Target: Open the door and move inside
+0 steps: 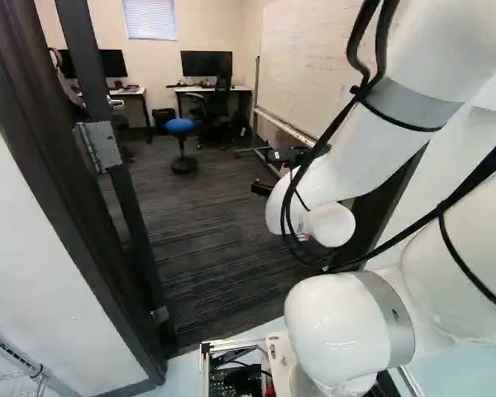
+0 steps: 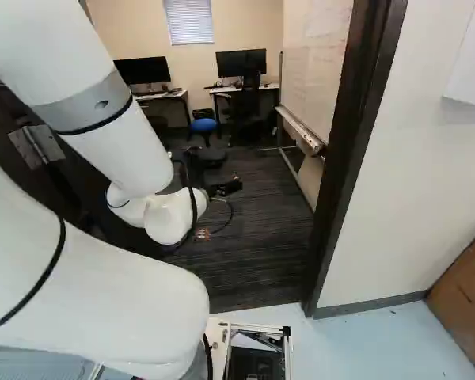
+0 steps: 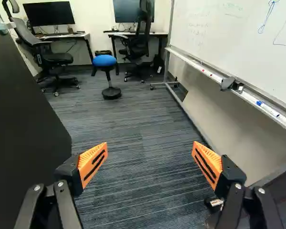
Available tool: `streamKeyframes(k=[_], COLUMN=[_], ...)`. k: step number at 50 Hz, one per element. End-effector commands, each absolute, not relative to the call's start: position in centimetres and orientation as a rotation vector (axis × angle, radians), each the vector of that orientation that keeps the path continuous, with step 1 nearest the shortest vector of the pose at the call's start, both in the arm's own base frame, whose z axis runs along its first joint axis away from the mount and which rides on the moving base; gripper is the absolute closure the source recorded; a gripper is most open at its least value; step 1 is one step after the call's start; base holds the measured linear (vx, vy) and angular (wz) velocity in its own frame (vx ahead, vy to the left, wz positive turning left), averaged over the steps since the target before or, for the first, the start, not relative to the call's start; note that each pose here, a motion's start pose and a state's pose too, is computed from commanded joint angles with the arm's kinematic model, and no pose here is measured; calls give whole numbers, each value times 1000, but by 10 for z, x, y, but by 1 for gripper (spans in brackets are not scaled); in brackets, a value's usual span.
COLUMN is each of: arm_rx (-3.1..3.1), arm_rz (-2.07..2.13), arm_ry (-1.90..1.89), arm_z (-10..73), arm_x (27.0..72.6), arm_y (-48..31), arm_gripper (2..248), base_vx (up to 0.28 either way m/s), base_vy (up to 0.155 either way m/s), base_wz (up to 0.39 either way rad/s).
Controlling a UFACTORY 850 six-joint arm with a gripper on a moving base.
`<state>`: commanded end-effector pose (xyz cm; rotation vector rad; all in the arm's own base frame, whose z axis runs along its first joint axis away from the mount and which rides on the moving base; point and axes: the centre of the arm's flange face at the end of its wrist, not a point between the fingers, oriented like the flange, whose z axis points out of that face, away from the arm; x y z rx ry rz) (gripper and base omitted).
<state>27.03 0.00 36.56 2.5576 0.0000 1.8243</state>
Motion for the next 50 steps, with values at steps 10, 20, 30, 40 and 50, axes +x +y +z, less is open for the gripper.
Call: streamKeyframes(k=[10,20,30,40,50], arm_rx=[2558,2558,2558,2558,2558], arm_rz=[1824,1824,1824,1824,1824], arm_ry=[0,0,0,0,0], arm_z=[366,366,366,366,366], arm_x=[270,270,270,270,270], arm_y=[0,0,0,0,0], arm_gripper=[3,3,3,3,3], base_vx=[53,82,105,128,140], base_vy=[-3,-2,0,0,-1], base_wz=[-6,-6,-8,-10,-9])
